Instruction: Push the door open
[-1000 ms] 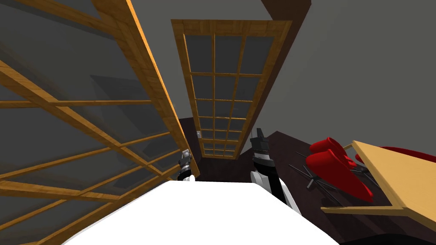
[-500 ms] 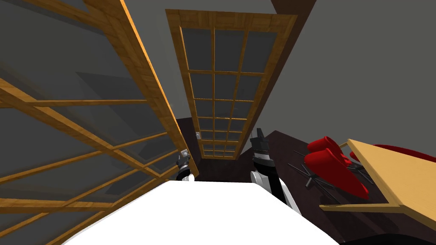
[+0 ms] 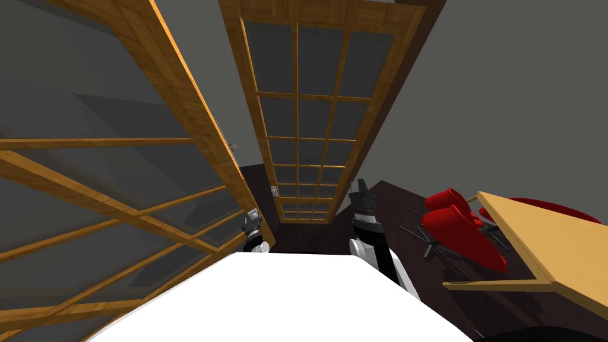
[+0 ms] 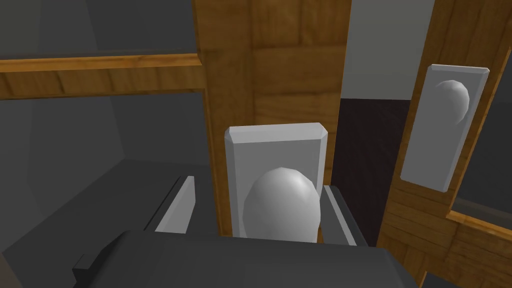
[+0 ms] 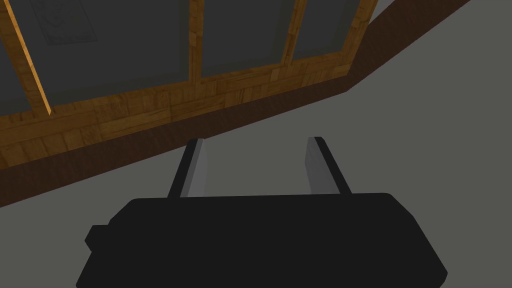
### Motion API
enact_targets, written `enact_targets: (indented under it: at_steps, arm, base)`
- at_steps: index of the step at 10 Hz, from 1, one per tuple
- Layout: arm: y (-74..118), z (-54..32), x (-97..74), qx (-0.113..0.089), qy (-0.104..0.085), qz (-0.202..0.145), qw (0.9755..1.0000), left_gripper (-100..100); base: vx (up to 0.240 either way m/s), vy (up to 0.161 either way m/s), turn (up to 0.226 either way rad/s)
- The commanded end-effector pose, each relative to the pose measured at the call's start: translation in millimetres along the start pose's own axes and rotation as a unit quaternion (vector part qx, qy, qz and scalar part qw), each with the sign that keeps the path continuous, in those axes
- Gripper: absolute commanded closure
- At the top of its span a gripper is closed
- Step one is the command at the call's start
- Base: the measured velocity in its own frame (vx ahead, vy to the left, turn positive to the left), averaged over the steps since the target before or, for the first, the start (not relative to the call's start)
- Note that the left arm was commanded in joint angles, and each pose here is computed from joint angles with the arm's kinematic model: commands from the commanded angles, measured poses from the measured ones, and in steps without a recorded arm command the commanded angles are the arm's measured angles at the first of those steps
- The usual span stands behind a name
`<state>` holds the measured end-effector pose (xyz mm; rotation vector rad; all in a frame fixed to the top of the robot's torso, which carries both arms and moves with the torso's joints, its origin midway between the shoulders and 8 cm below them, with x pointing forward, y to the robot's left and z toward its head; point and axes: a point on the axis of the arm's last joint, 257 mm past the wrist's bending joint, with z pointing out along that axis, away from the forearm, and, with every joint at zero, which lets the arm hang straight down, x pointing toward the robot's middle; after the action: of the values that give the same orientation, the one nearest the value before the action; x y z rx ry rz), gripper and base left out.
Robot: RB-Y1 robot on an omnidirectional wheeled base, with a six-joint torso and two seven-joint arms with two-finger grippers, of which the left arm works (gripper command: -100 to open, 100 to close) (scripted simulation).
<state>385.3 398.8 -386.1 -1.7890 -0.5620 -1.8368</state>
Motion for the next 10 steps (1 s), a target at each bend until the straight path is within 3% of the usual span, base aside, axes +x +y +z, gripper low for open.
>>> enact_targets:
  at_steps: [1, 10]
  arm:
    - [-31.6, 9.4, 1.0, 0.033, 0.008, 0.01, 0.9994, 100]
    - [-62.3, 16.7, 3.6, 0.083, 0.01, 0.007, 0.9965, 100]
  base:
    - [0.072, 0.039, -0.083]
    - [0.047, 0.033, -0.036]
